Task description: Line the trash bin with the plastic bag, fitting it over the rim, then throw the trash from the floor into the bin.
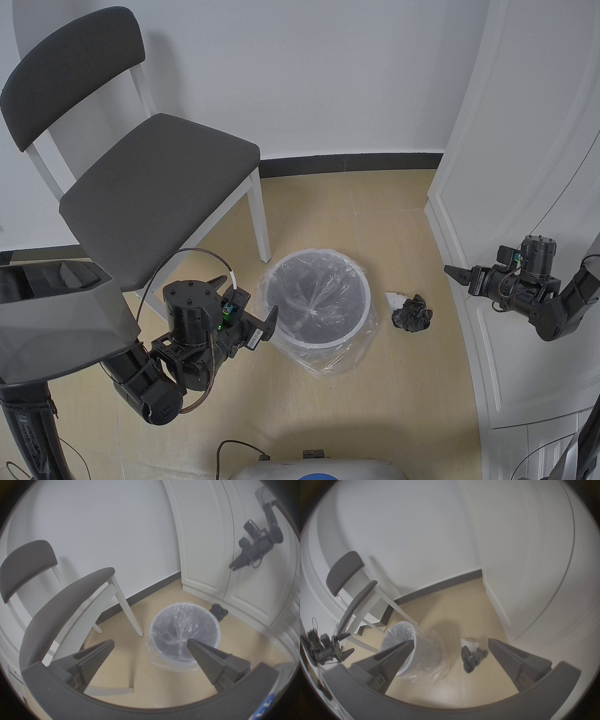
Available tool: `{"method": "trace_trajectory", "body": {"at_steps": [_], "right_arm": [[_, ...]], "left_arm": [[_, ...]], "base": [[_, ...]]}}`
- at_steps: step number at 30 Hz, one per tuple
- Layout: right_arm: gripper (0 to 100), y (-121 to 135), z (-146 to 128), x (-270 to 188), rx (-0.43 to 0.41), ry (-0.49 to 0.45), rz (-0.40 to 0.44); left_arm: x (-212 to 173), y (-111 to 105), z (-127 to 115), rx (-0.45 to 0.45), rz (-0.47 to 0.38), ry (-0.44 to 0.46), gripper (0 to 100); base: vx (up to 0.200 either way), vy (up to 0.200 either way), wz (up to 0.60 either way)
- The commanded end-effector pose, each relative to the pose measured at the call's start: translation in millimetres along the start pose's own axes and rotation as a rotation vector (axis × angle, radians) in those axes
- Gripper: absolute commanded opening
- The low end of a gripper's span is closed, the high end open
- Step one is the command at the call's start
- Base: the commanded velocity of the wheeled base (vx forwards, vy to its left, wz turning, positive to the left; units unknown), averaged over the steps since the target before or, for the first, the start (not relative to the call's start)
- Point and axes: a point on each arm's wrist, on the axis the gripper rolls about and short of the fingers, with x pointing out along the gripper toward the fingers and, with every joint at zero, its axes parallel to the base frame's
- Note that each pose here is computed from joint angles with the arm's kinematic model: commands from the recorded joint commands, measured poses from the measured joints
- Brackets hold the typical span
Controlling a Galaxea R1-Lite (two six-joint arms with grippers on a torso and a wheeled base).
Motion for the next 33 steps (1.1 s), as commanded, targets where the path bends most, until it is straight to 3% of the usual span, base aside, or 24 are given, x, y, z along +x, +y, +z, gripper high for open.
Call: {"method": "trace_trajectory", "body": {"at_steps": [1, 8, 16, 22, 27, 33], "right_arm": [[100, 15, 64, -15, 0.188, 0.042, -0.016], [100, 8, 70, -8, 0.259, 0.109, -0.056], [100, 16, 69, -10, 0.257, 0.137, -0.056], [100, 56, 76, -32, 0.171, 0.113, -0.094], [100, 70, 66, -33, 0.111, 0.132, -0.123], [100, 73, 47, -35, 0.004, 0.194, -0.125]], "left_arm": [[-20, -2, 31, -0.177, -0.034, -0.094, 100], [-37, 0, 53, -0.333, -0.057, -0.161, 100], [-78, 21, 65, -0.367, -0.049, -0.210, 100], [-120, 39, 66, -0.410, -0.045, -0.247, 100], [-136, 55, 61, -0.428, 0.005, -0.247, 100], [-148, 64, 40, -0.416, 0.055, -0.184, 100]], "base": [[0.000, 0.000, 0.00], [0.000, 0.000, 0.00], [0.000, 0.000, 0.00], [0.000, 0.000, 0.00], [0.000, 0.000, 0.00], [0.000, 0.000, 0.00]]}}
